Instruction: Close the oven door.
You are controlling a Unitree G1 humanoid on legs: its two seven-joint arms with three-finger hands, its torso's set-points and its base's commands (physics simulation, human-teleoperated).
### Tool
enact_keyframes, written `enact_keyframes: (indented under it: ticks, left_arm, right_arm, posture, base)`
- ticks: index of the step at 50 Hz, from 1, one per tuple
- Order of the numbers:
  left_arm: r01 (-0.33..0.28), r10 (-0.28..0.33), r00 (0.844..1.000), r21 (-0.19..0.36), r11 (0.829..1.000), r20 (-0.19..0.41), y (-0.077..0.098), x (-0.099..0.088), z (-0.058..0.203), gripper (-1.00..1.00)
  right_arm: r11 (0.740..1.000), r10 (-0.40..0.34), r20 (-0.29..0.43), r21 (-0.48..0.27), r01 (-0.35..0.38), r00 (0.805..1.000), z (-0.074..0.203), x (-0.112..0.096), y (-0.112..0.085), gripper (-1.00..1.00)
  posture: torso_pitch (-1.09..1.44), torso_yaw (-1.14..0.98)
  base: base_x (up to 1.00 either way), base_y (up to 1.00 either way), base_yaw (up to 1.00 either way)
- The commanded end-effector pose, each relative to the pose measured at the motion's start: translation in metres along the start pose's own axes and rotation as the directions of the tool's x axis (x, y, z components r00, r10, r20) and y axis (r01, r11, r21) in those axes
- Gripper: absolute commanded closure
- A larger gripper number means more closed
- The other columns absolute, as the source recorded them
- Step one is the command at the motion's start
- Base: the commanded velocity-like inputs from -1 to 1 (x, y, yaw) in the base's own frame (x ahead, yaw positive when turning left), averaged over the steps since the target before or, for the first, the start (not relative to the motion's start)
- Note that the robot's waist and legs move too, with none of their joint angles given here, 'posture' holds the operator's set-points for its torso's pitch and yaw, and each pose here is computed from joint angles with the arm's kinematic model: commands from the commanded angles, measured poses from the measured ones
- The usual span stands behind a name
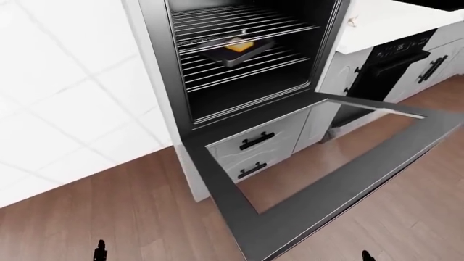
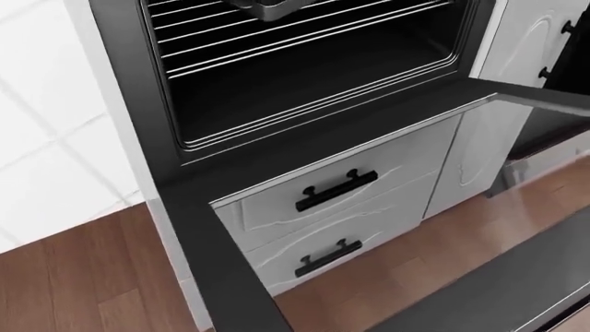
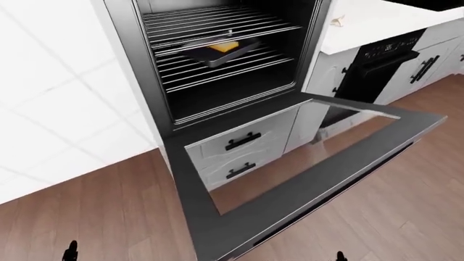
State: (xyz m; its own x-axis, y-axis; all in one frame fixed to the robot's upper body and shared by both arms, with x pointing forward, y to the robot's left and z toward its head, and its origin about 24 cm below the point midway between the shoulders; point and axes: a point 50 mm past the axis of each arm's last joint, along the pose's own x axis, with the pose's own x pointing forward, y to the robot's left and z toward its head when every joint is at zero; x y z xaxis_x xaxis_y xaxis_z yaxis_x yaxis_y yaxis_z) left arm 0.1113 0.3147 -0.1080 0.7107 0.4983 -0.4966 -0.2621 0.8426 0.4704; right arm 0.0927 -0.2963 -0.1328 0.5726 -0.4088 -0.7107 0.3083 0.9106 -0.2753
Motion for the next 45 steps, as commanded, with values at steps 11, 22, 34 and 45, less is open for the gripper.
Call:
enact_keyframes:
  ticks: [11,22,34,45]
  left_arm:
    - [-0.066,0.066,0.996,-0.006,0.998,0.059,0.0171,0.0064,0.0112,-1.0]
    - [-0.066,0.066,0.996,-0.006,0.998,0.059,0.0171,0.0064,0.0112,-1.0]
    - [-0.065,0.066,0.996,-0.006,0.998,0.059,0.0171,0.0063,0.0112,-1.0]
    - [-0.065,0.065,0.996,-0.008,0.998,0.06,0.017,0.0065,0.0114,-1.0]
  right_arm:
    - [1.0,-0.005,0.048,-0.002,0.006,0.999,0.0104,0.0031,-0.0021,-1.0]
    - [1.0,-0.005,0.047,-0.003,0.005,0.999,0.0101,0.003,-0.0022,-1.0]
    - [1.0,-0.005,0.046,-0.003,0.006,0.999,0.0096,0.0027,-0.002,-1.0]
    - [1.0,-0.005,0.046,-0.004,0.005,0.999,0.0095,0.0027,-0.0018,-1.0]
  posture:
    - [0.0,0.0]
    - [0.0,0.0]
    - [0.0,0.0]
    - [0.0,0.0]
  base:
    - [0.0,0.21,0.0]
    - [0.0,0.21,0.0]
    - [0.0,0.21,0.0]
    - [0.0,0.21,0.0]
